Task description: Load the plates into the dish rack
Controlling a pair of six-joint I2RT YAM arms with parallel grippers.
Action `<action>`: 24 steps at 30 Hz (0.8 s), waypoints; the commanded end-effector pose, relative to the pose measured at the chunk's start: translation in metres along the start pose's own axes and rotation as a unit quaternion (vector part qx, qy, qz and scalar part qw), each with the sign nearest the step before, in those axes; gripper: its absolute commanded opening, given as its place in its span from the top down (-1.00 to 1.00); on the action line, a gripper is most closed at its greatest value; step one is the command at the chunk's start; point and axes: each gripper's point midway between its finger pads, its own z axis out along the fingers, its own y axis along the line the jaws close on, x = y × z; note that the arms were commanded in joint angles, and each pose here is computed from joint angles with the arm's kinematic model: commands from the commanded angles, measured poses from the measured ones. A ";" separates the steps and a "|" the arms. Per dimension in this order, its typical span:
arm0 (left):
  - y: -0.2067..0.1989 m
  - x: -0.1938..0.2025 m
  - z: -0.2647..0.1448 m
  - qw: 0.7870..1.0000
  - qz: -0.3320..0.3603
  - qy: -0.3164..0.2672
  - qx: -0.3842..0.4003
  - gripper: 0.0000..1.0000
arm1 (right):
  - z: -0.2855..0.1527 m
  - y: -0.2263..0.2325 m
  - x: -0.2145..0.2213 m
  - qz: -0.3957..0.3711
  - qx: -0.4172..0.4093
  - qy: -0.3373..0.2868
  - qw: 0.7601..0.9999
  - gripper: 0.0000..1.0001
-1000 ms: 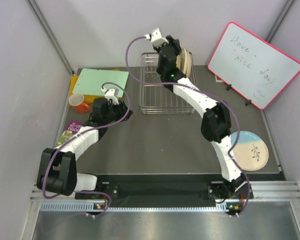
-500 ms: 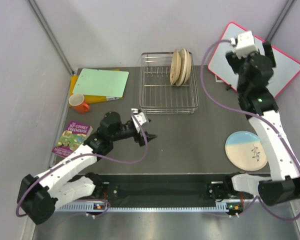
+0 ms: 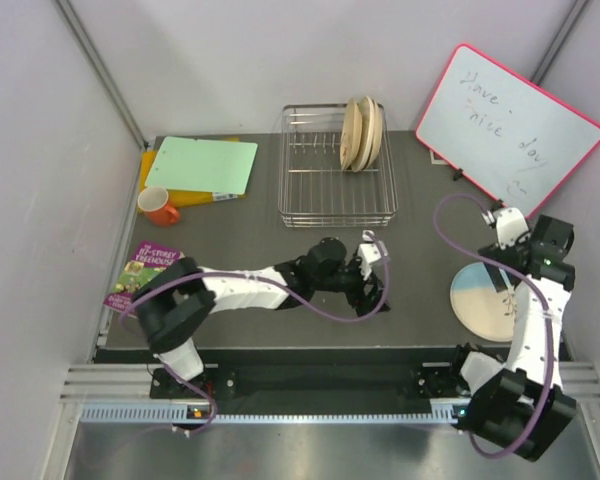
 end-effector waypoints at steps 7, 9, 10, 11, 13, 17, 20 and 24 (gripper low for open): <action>-0.005 -0.020 0.109 0.996 -0.017 -0.075 0.041 -0.60 | 0.030 -0.003 0.095 0.046 -0.069 0.085 0.993 -0.72; -0.006 -0.028 0.120 0.995 -0.018 -0.084 0.045 -0.60 | 0.040 -0.003 0.106 0.069 -0.092 0.096 0.989 -0.72; -0.006 -0.022 0.125 0.995 -0.020 -0.079 0.049 -0.60 | 0.043 -0.007 0.106 0.065 -0.094 0.094 0.989 -0.75; -0.007 -0.023 0.126 0.995 -0.020 -0.081 0.051 -0.61 | 0.046 -0.009 0.104 0.064 -0.096 0.089 0.989 -0.75; -0.007 -0.023 0.128 0.995 -0.022 -0.082 0.051 -0.61 | 0.054 -0.011 0.104 0.058 -0.098 0.083 0.990 -0.78; -0.007 -0.023 0.129 0.995 -0.028 -0.078 0.048 -0.62 | 0.066 -0.011 0.103 0.059 -0.112 0.078 0.989 -0.82; -0.008 -0.019 0.130 0.996 -0.031 -0.070 0.055 -0.63 | 0.076 -0.016 0.104 0.066 -0.112 0.078 0.988 -0.84; -0.009 -0.021 0.134 0.995 -0.041 -0.069 0.057 -0.63 | 0.093 -0.010 0.110 0.087 -0.142 0.093 0.982 -0.91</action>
